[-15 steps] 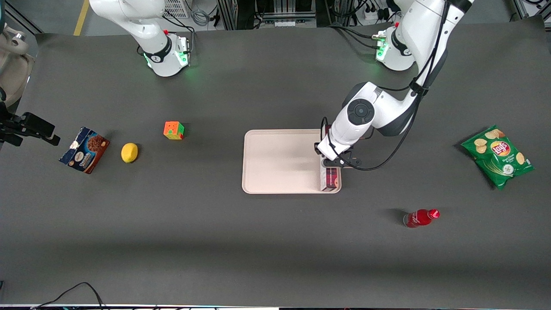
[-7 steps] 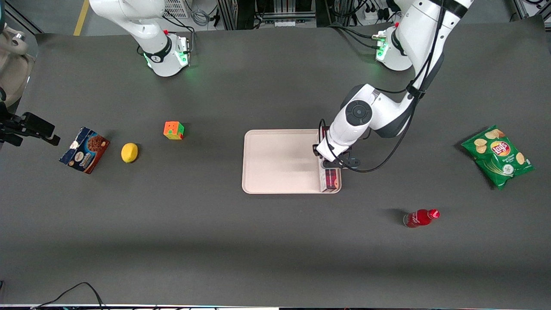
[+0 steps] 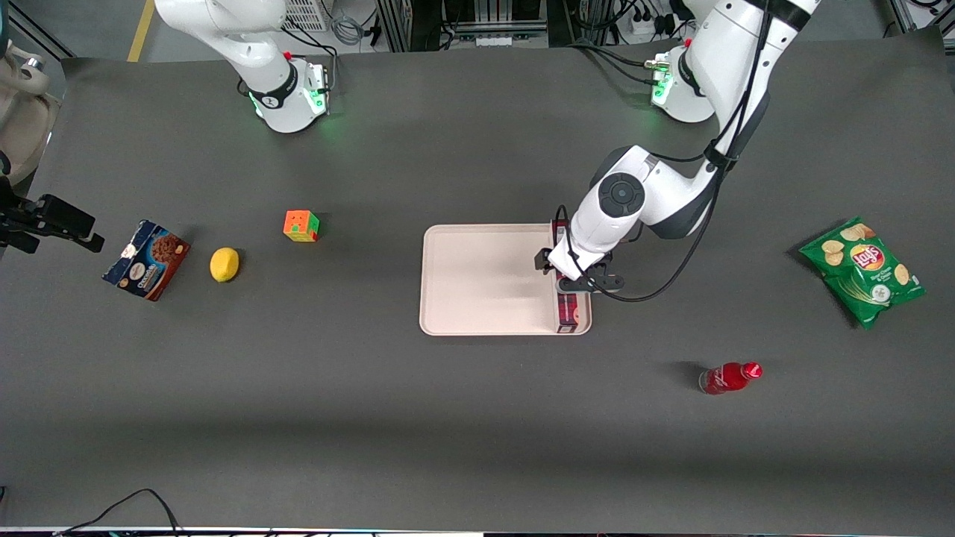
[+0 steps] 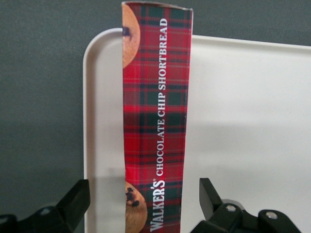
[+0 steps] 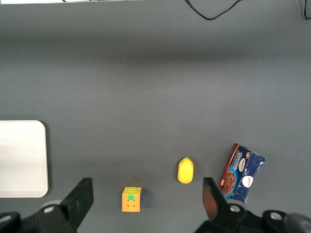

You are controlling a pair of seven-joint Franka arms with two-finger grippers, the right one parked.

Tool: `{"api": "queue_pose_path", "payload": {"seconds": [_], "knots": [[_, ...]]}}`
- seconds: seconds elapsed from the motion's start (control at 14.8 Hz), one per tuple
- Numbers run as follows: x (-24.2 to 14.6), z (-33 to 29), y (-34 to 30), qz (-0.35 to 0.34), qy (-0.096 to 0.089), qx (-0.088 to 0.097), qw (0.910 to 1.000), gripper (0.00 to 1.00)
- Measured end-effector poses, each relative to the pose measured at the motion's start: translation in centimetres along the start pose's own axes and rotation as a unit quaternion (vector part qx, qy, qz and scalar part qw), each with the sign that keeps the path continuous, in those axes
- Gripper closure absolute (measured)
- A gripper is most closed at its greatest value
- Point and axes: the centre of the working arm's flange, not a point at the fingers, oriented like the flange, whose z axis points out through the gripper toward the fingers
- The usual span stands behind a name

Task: Place red cookie box on tray

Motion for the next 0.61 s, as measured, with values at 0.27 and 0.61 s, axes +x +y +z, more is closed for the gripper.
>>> {"api": "queue_pose_path", "payload": {"seconds": [0.27, 0.61], "knots": [[0.9, -2.2, 0.5, -0.001, 0.016, -0.004, 0.9999, 0.0], [3.6, -11.6, -0.6, 0.004, 0.009, 0.024, 0.9997, 0.0]]}}
